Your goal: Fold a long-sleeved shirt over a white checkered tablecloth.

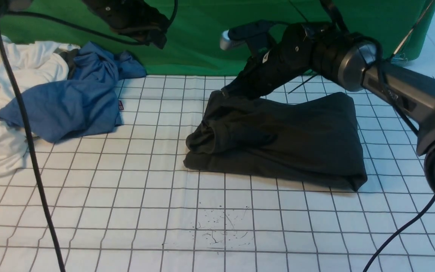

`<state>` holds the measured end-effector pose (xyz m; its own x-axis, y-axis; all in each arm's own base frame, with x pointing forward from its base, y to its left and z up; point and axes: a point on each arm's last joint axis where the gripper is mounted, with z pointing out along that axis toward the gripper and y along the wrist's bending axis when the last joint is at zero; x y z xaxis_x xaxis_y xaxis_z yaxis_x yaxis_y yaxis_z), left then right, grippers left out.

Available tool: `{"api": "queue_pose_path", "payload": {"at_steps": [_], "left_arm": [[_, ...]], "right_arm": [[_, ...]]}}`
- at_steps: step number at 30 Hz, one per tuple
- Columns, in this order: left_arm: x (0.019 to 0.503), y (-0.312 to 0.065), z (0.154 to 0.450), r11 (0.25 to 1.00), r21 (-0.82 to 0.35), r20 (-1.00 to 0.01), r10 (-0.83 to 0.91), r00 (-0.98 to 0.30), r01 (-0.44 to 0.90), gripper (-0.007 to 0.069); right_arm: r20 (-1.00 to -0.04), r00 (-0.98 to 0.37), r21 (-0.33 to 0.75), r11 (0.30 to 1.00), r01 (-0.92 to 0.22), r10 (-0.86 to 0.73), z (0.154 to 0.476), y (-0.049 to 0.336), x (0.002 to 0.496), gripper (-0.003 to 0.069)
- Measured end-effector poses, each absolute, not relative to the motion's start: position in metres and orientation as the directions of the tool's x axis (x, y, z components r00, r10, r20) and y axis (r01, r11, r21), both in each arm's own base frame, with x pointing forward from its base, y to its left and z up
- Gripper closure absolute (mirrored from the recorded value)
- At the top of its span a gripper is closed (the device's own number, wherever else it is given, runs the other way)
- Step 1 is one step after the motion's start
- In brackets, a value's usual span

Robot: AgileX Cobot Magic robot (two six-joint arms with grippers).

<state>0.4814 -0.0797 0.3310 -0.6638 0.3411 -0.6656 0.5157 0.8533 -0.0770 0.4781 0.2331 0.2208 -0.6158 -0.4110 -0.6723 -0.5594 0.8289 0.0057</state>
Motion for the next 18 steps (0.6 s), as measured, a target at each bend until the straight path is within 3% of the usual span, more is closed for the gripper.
{"api": "queue_pose_path", "payload": {"at_steps": [7,13,18], "left_arm": [[0.484,-0.102,0.314,0.798,-0.111,-0.653,0.391,-0.649,0.593,0.0421],[0.488,-0.153,0.262,0.715,-0.145,-0.59,0.493,-0.64,0.684,0.0421],[0.489,-0.179,0.225,0.678,-0.2,-0.545,0.523,-0.656,0.707,0.0389]], "right_arm": [[-0.629,-0.66,-0.002,0.851,-0.526,-0.41,0.258,0.193,0.484,0.0645],[-0.677,-0.604,-0.093,0.863,-0.496,-0.42,0.349,0.136,0.462,0.0644],[-0.659,-0.608,-0.117,0.858,-0.5,-0.444,0.374,0.117,0.445,0.064]]}}
